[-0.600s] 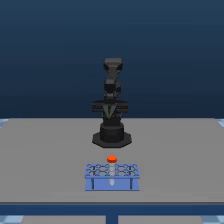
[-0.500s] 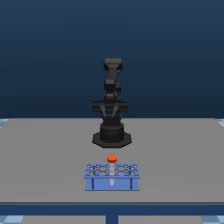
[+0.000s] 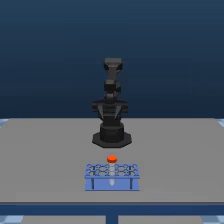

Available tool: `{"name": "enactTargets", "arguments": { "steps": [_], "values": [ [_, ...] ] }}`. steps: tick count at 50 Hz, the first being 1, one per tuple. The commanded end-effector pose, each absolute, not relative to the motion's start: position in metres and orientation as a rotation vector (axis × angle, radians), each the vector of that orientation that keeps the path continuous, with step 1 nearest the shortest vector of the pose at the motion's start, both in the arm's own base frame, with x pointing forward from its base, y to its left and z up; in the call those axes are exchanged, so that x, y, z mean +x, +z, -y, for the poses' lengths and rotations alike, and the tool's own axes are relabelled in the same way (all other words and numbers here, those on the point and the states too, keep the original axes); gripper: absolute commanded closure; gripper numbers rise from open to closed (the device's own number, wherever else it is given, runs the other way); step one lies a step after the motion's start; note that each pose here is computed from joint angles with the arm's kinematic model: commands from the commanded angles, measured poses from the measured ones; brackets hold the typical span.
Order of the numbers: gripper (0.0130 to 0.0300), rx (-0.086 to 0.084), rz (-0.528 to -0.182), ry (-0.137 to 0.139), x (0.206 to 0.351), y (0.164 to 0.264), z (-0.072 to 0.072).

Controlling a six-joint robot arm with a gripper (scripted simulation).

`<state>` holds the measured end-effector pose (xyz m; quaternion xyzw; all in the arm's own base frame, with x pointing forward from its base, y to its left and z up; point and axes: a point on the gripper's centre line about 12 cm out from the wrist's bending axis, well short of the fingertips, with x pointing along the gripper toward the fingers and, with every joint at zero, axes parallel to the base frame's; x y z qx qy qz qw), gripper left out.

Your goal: Pick up the centrifuge tube on the rack

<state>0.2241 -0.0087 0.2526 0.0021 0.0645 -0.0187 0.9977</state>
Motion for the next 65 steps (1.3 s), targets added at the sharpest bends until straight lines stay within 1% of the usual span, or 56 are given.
{"name": "enactTargets", "arguments": {
  "steps": [1,5,8,10,11,12,13,15,16,17,18,20,21,22,23,25,26,27,28,30,31,32,33,35,36,37,38,40,41,42,43,45,46,47,48,50,51,52,53,55,56,57,58,60,61,62,63,65],
  "values": [
    [0.013,0.004,-0.136,-0.037,0.226,0.2519,0.009],
    [0.013,0.004,-0.141,-0.036,0.228,0.2513,0.008],
    [0.013,0.004,-0.155,-0.035,0.232,0.2496,0.008],
    [0.013,0.004,-0.155,-0.035,0.232,0.2496,0.008],
    [0.013,0.004,-0.164,-0.034,0.235,0.2485,0.008],
    [0.013,0.004,-0.164,-0.034,0.235,0.2485,0.008],
    [0.013,0.004,-0.174,-0.033,0.238,0.2473,0.008],
    [0.013,0.004,-0.174,-0.033,0.238,0.2473,0.008],
    [0.013,0.004,-0.185,-0.032,0.241,0.2459,0.007],
    [0.013,0.004,-0.185,-0.032,0.241,0.2459,0.007],
    [0.013,0.003,-0.198,-0.031,0.245,0.2444,0.007],
    [0.013,0.003,-0.198,-0.031,0.245,0.2444,0.007],
    [0.013,0.003,-0.212,-0.03,0.249,0.2427,0.007],
    [0.013,0.003,-0.212,-0.03,0.249,0.2427,0.007],
    [0.013,0.003,-0.227,-0.028,0.254,0.2408,0.007],
    [0.013,0.003,-0.227,-0.028,0.254,0.2408,0.007],
    [0.013,0.003,-0.244,-0.027,0.259,0.2388,0.006],
    [0.013,0.003,-0.244,-0.027,0.259,0.2388,0.006],
    [0.013,0.003,-0.262,-0.025,0.265,0.2365,0.006],
    [0.013,0.003,-0.262,-0.025,0.265,0.2365,0.006],
    [0.013,0.002,-0.282,-0.023,0.271,0.2341,0.005],
    [0.013,0.002,-0.282,-0.023,0.271,0.2341,0.005],
    [0.013,0.002,-0.304,-0.021,0.278,0.2316,0.005],
    [0.013,0.002,-0.304,-0.021,0.278,0.2316,0.005],
    [0.013,0.002,-0.326,-0.019,0.285,0.2288,0.004],
    [0.013,0.002,-0.326,-0.019,0.285,0.2288,0.004],
    [0.013,0.002,-0.348,-0.017,0.292,0.2261,0.004],
    [0.013,0.002,-0.348,-0.017,0.292,0.2261,0.004],
    [0.013,0.002,-0.368,-0.015,0.298,0.2235,0.003],
    [0.013,0.002,-0.368,-0.015,0.298,0.2235,0.003],
    [0.013,0.001,-0.388,-0.013,0.305,0.221,0.003],
    [0.013,0.001,-0.388,-0.013,0.305,0.221,0.003],
    [0.013,0.001,-0.406,-0.012,0.311,0.2186,0.003],
    [0.013,0.001,-0.406,-0.012,0.311,0.2186,0.003],
    [0.013,0.001,-0.424,-0.01,0.316,0.2164,0.002],
    [0.013,0.001,-0.424,-0.01,0.316,0.2164,0.002],
    [0.013,0.001,-0.44,-0.008,0.321,0.2145,0.002],
    [0.013,0.001,-0.44,-0.008,0.321,0.2145,0.002],
    [0.013,0.001,-0.455,-0.007,0.326,0.2127,0.001],
    [0.013,0.001,-0.455,-0.007,0.326,0.2127,0.001],
    [0.013,0.001,-0.469,-0.005,0.331,0.2111,0.001],
    [0.013,0.001,-0.469,-0.005,0.331,0.2111,0.001],
    [0.013,0.0,-0.482,-0.004,0.335,0.2095,0.001],
    [0.013,0.0,-0.482,-0.004,0.335,0.2095,0.001],
    [0.013,0.0,-0.493,-0.003,0.339,0.2081,0.001],
    [0.013,0.0,-0.493,-0.003,0.339,0.2081,0.001],
    [0.013,0.0,-0.503,-0.002,0.342,0.2068,0.0],
    [0.013,0.0,-0.503,-0.002,0.342,0.2068,0.0]
  ]
}}
